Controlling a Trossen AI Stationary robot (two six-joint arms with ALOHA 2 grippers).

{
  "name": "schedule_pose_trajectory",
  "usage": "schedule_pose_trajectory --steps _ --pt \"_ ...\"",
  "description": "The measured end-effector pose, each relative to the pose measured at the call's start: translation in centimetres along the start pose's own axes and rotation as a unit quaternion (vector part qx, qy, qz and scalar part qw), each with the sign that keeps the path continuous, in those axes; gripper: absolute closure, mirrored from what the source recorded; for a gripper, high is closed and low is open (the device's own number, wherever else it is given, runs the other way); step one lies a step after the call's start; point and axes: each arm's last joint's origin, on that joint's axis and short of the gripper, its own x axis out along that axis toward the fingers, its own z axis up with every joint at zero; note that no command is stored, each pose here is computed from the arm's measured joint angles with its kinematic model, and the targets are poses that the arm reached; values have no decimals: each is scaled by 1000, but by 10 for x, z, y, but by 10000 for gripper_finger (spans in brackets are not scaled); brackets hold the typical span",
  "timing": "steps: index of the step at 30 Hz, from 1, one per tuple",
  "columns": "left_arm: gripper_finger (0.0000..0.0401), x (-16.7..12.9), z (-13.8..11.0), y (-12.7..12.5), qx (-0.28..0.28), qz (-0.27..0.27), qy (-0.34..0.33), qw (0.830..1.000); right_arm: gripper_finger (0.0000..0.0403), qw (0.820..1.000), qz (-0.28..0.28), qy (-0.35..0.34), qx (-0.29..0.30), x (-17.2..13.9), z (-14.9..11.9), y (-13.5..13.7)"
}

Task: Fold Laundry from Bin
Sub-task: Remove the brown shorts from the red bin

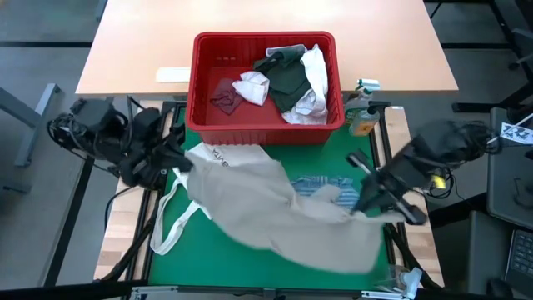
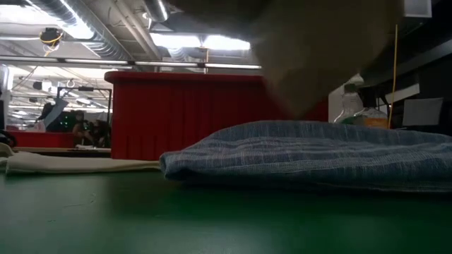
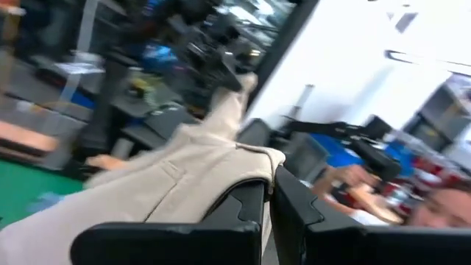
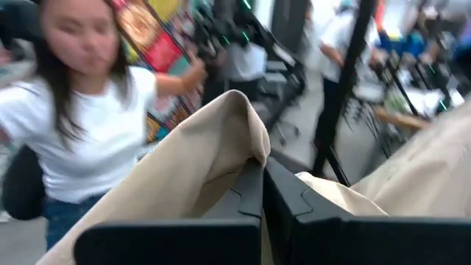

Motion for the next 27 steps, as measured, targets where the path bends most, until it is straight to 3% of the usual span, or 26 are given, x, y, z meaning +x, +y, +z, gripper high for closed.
schedule_pose_trajectory --steps 5,10,15,20,27 --pt "396 12 -13 -16 -19 -51 30 998 403 998 29 -45 -16 3 11 17" --pt "396 27 -33 -29 -37 -52 62 996 403 998 36 -55 -17 5 14 30" --pt "395 53 -67 -43 -63 -33 118 990 403 1000 22 -21 0 9 9 39" --pt "395 71 -101 -51 -67 40 138 987 403 999 -14 37 6 18 -4 39" --pt "395 69 -121 -36 -85 215 103 967 403 985 -89 150 9 22 -26 31"
